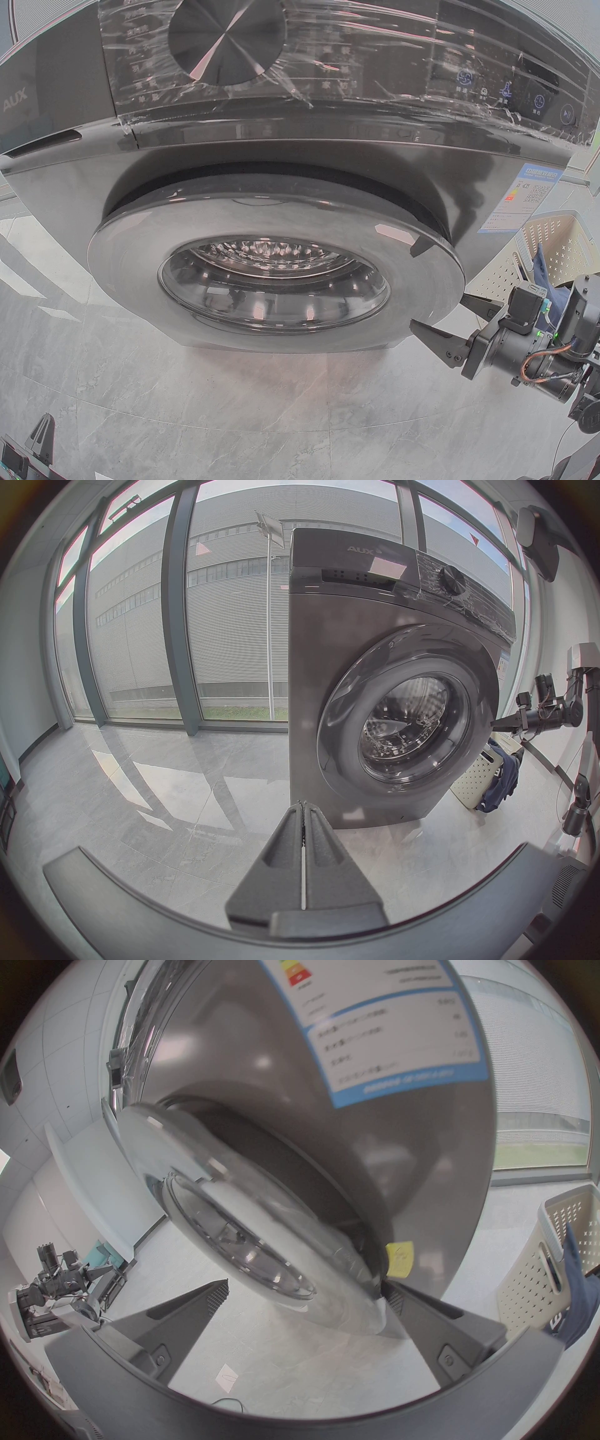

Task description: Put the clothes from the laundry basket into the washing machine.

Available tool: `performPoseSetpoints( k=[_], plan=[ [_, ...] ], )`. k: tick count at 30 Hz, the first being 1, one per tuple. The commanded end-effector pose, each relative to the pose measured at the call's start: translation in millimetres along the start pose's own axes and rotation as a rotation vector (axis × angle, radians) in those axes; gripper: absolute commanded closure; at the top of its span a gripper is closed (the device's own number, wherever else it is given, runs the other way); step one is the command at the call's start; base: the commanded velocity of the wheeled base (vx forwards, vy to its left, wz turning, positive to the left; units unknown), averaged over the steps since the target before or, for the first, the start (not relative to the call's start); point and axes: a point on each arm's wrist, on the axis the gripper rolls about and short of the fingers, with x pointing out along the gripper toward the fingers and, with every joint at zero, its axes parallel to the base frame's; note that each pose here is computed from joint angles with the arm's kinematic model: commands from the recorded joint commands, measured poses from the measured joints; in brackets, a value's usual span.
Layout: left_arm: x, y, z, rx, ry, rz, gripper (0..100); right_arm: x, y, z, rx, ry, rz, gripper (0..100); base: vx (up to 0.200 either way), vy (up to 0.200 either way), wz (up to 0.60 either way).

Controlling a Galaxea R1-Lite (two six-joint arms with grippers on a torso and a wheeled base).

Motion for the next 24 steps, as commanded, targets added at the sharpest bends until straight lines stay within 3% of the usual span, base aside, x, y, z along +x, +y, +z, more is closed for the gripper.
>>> performPoseSetpoints(
  k=[1,7,14,20,24],
  plan=[
    [0,0.2,-5.2,0.0,0.001,0.0,100,2,5.5,-12,0.004,0.052,0.029,0,0.0,0.0,0.0],
    [0,0.2,-5.2,0.0,0.001,0.0,100,-15,2.6,-28,-0.01,0.116,0.037,0,0.0,0.0,0.0],
    [0,0.2,-5.2,0.001,0.001,0.0,100,-14,1.7,-26,-0.009,0.105,0.045,0,0.0,0.0,0.0],
    [0,0.2,-5.2,0.0,0.001,0.0,100,-10,4.4,-28,-0.012,0.121,0.06,0,-0.2,0.0,0.0],
    [0,0.2,-5.2,0.0,0.001,0.0,100,-9,8.7,-31,-0.008,0.134,0.08,0,0.0,0.0,0.0]
  ],
)
